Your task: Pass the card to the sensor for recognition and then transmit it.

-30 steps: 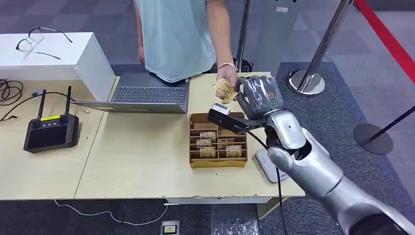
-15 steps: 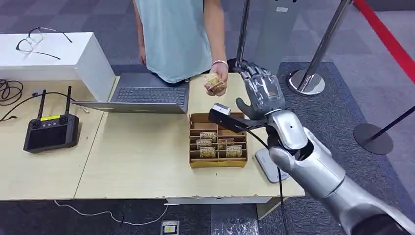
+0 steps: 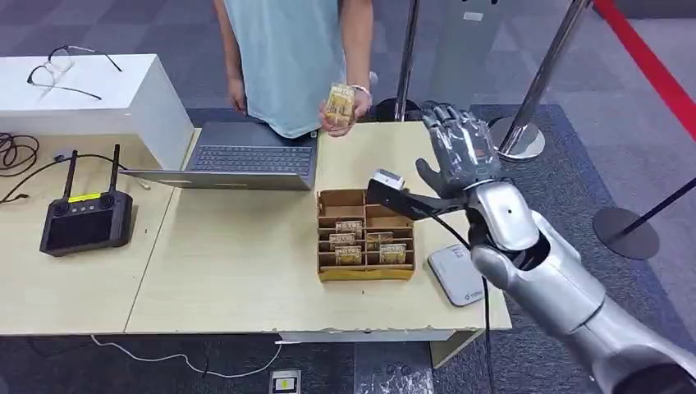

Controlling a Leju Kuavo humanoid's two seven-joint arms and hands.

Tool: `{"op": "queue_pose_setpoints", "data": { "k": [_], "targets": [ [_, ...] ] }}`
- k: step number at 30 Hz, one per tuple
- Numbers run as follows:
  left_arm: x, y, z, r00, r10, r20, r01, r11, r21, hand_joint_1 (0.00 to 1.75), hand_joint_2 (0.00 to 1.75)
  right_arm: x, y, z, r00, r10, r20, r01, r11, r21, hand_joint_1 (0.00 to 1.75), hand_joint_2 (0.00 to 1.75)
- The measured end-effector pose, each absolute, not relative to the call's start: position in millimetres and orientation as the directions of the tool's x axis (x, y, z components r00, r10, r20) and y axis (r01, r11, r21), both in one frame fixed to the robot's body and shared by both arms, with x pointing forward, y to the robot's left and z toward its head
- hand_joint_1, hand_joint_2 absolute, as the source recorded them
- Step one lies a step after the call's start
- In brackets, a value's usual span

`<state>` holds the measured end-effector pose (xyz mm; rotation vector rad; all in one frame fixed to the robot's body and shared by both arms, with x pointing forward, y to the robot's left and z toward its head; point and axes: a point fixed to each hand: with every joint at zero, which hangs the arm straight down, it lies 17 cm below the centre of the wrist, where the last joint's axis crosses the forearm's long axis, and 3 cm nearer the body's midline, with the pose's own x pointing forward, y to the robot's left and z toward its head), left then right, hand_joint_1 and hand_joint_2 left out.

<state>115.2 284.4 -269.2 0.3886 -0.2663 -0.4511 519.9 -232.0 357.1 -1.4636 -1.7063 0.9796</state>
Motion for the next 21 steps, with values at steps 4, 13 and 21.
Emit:
{"op": "queue_pose_setpoints", "data": {
  "k": [4, 13, 21],
  "targets": [
    [114.7, 284.9, -269.1, 0.871, -0.463, 0.165, 0.362, 0.831, 0.422, 0.00, 1.75, 515.5, -254.0, 360.4, -0.096, 0.995, -0.008, 0.487, 0.039, -0.872, 0.44, 1.75],
    [109.1, 281.0, -270.1, 0.889, -0.428, 0.164, 0.334, 0.850, 0.408, 0.00, 1.75, 488.9, -320.2, 384.9, 0.039, 0.996, -0.076, 0.503, -0.085, -0.860, 0.38, 1.75],
    [107.3, 277.6, -270.4, 0.901, -0.401, 0.164, 0.311, 0.863, 0.398, 0.00, 1.75, 462.5, -365.0, 411.3, 0.123, 0.984, -0.128, 0.522, -0.174, -0.835, 0.35, 1.75]
  ]
}}
